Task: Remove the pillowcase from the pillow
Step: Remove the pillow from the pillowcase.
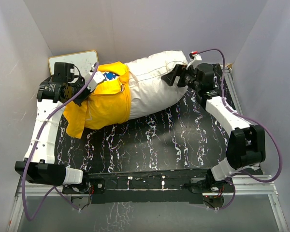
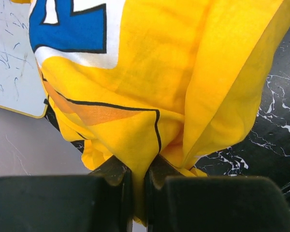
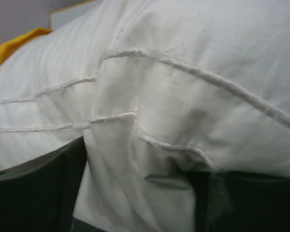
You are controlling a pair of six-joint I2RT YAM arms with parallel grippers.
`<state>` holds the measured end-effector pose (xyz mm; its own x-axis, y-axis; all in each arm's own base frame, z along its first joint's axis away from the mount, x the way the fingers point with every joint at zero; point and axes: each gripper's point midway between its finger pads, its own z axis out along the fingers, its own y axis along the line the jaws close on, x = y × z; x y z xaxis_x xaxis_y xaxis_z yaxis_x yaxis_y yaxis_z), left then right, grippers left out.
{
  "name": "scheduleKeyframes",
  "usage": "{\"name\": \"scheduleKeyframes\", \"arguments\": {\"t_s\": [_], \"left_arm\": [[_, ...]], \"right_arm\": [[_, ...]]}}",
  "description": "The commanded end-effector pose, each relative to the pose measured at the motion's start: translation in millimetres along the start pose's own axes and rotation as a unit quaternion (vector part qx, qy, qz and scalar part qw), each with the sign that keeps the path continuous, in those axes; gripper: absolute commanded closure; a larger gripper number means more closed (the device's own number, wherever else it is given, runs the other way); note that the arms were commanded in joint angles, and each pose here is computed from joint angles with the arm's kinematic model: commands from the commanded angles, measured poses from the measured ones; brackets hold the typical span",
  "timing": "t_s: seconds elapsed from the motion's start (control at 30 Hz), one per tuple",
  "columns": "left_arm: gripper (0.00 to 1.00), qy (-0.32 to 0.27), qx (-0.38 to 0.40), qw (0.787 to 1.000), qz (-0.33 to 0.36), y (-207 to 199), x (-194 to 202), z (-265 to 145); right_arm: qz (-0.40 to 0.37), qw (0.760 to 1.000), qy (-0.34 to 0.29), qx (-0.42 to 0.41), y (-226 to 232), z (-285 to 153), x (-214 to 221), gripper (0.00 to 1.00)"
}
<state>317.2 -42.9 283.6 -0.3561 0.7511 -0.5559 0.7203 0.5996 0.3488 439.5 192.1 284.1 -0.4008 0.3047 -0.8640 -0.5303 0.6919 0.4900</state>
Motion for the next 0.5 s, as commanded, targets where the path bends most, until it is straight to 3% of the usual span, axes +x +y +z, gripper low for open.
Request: {"name": "scheduleKeyframes", "arguments": {"t_s": [0.0,0.07,0.1,0.17,0.27,0.33,0.47], "left_arm": [[1.00,-0.067,0.009,0.998,0.012,-5,-32,-22],[1.00,-0.064,0.006,0.998,0.016,-6,-30,-27],[0.97,-0.059,0.003,0.998,0.019,-6,-27,-29],[0.56,-0.039,0.000,0.999,0.028,-7,-17,-28],[0.27,0.002,0.003,0.999,0.036,-16,11,-17],[0.19,0.008,0.000,0.999,0.042,-22,23,-7],[0.17,0.008,-0.015,0.999,0.039,-23,34,10]], "right_arm": [[-0.034,0.986,0.035,0.158,-48,10,23,0.42],[-0.031,0.969,0.000,0.245,-74,-3,7,0.87],[-0.032,0.966,-0.015,0.256,-76,-9,-1,0.91],[-0.042,0.958,-0.059,0.277,-76,-23,-24,0.92],[-0.055,0.947,-0.106,0.298,-74,-45,-50,0.92],[-0.071,0.944,-0.114,0.300,-70,-51,-59,0.92],[-0.092,0.937,-0.111,0.319,-70,-62,-67,0.92]]}}
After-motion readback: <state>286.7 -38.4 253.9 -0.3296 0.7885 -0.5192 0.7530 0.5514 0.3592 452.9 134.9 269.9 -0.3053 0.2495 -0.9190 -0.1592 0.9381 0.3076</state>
